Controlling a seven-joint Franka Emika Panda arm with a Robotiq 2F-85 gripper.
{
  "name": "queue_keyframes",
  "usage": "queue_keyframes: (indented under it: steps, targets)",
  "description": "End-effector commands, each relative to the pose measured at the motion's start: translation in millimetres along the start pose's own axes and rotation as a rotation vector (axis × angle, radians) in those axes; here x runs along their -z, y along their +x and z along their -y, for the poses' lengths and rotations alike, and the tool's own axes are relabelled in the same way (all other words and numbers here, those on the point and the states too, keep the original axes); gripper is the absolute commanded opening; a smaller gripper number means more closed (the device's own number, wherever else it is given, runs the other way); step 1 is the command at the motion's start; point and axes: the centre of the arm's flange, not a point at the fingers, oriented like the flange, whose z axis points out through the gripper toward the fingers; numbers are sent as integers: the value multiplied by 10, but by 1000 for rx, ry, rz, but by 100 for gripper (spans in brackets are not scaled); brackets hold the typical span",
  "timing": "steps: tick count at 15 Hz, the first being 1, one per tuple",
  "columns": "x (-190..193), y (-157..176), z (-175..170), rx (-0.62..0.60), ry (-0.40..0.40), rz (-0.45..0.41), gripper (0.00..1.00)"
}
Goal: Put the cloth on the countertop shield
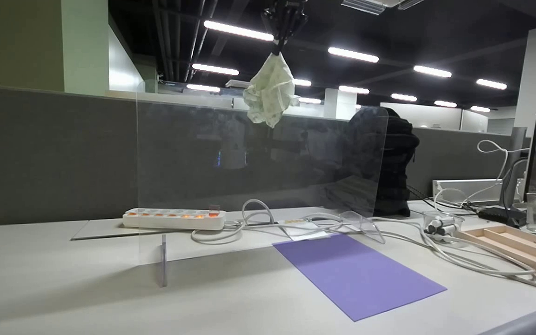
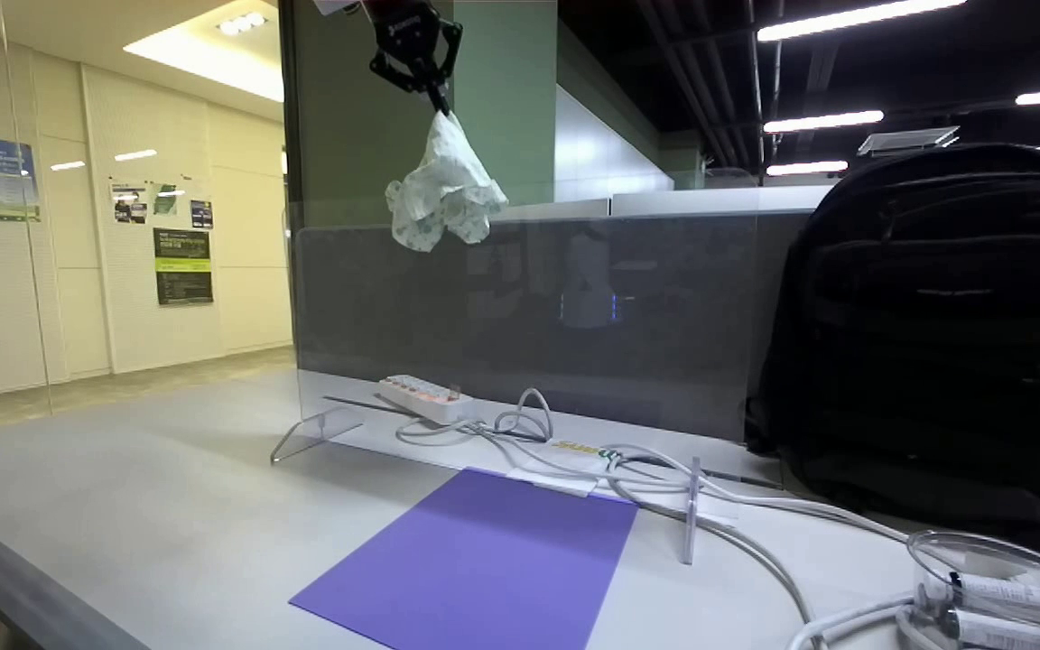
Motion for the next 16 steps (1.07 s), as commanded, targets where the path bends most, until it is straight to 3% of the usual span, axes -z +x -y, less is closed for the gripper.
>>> queue_keyframes:
  steps: [1,4,9,16]
  targets:
    - [23,0,5,2,-2,-3,1]
    - [-53,-53,126,-4,41,0,0]
    - [57,-77,480,13,179,12,0]
    - [286,-39,497,-10,262,-13,0]
